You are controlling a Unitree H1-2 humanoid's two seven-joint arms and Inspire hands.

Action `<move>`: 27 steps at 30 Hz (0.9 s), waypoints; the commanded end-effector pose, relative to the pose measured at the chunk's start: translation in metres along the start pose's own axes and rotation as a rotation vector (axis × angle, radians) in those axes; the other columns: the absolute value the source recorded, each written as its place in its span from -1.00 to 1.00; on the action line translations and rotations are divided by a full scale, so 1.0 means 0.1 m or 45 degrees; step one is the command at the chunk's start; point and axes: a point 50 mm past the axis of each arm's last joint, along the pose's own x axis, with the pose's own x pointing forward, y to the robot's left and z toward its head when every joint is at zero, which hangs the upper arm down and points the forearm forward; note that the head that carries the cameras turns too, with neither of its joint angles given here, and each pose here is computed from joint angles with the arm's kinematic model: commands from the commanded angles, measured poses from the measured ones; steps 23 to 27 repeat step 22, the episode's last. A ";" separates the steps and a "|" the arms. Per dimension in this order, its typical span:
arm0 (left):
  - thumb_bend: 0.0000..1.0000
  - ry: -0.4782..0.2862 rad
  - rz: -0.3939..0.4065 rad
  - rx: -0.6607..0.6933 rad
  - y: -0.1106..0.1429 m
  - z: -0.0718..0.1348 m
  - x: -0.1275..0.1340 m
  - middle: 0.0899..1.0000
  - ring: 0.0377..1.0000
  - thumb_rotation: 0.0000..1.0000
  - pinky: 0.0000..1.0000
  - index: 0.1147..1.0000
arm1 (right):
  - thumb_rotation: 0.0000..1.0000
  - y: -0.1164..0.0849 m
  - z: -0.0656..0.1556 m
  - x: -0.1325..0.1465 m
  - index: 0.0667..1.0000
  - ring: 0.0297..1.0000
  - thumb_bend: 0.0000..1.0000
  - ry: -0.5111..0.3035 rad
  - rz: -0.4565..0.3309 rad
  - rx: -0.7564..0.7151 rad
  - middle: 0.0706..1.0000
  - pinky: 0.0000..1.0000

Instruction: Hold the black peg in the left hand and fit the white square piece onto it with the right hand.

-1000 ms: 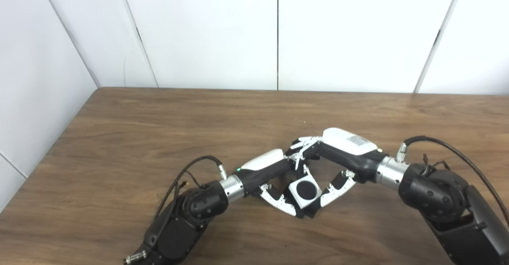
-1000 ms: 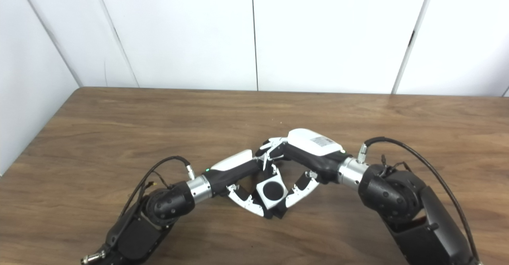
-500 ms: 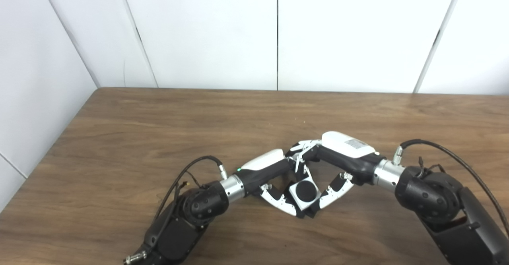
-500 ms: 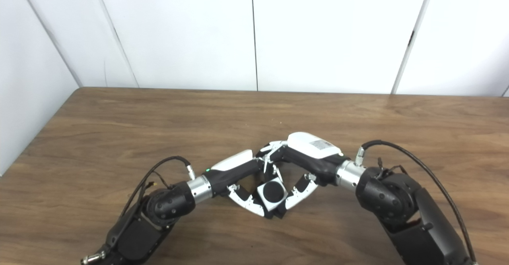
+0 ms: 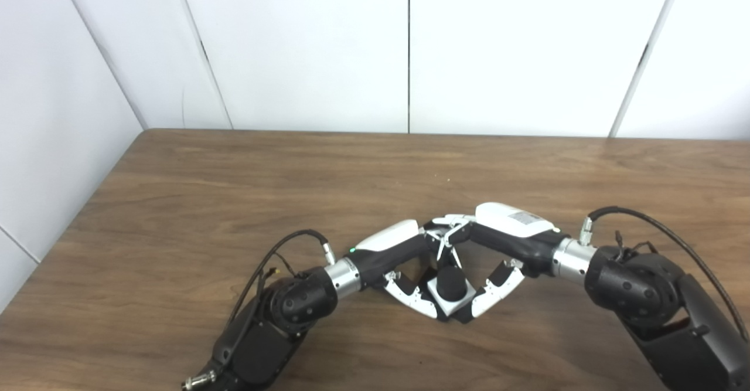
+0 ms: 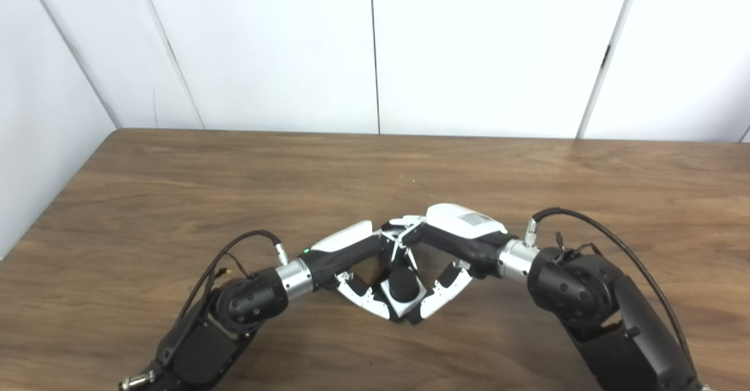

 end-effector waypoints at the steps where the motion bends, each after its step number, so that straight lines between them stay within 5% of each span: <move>1: 0.03 0.076 -0.062 0.010 -0.03 -0.10 -0.05 0.94 1.00 -0.83 1.00 -0.15 | -0.29 -0.24 0.02 -0.02 0.64 0.91 0.77 0.017 -0.046 -0.056 0.88 0.82; 27: 0.03 0.084 -0.066 0.024 0.00 -0.13 -0.09 0.94 1.00 -0.83 1.00 -0.15 | -0.35 -0.45 -0.19 -0.29 0.66 0.92 0.79 0.160 -0.119 -0.025 0.89 0.79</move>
